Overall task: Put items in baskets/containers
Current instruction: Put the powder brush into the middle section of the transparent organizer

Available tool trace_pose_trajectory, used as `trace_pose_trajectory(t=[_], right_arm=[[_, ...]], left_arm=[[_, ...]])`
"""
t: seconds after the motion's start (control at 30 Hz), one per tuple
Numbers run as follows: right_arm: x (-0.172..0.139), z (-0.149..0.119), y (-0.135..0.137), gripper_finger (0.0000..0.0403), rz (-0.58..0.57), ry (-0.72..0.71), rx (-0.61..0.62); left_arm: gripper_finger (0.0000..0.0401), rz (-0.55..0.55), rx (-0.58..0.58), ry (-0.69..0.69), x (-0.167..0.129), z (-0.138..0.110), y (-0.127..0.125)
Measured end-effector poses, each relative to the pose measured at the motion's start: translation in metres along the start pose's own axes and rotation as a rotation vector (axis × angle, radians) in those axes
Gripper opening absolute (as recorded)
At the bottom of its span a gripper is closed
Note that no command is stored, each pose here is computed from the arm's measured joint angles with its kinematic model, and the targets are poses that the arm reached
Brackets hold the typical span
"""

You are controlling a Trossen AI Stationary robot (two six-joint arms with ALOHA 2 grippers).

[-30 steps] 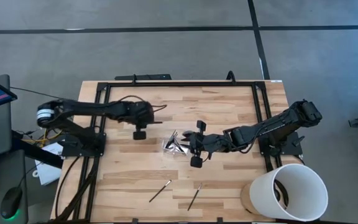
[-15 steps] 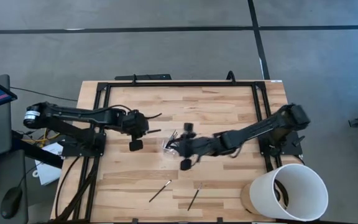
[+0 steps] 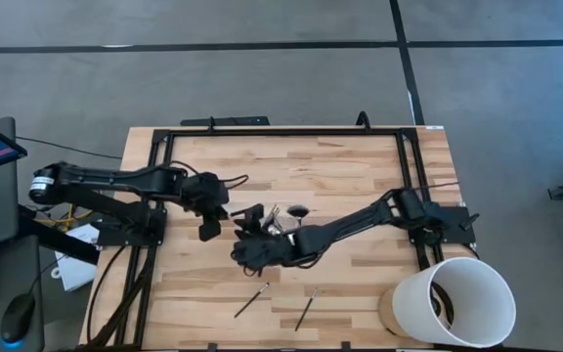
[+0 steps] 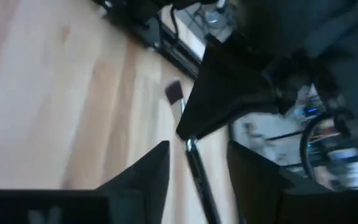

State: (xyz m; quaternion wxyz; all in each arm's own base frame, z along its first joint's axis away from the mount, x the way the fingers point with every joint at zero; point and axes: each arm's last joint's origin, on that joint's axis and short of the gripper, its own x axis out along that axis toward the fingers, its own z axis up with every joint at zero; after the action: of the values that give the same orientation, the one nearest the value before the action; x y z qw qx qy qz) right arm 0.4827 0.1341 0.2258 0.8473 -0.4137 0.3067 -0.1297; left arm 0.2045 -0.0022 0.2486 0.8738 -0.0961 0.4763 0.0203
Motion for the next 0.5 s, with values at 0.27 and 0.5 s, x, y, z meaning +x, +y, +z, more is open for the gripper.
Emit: trace_pose_trajectory(t=[0.27, 0.5], right_arm=[[0.015, 0.008, 0.019, 0.0191, -0.113, 0.088, -0.241], [0.018, 0.007, 0.022, 0.0169, -0.137, 0.111, -0.27]], left_arm=[[0.0038, -0.084, -0.029, -0.025, -0.006, 0.0, -0.003], [0.0039, -0.128, -0.034, -0.041, -0.006, 0.003, -0.005]])
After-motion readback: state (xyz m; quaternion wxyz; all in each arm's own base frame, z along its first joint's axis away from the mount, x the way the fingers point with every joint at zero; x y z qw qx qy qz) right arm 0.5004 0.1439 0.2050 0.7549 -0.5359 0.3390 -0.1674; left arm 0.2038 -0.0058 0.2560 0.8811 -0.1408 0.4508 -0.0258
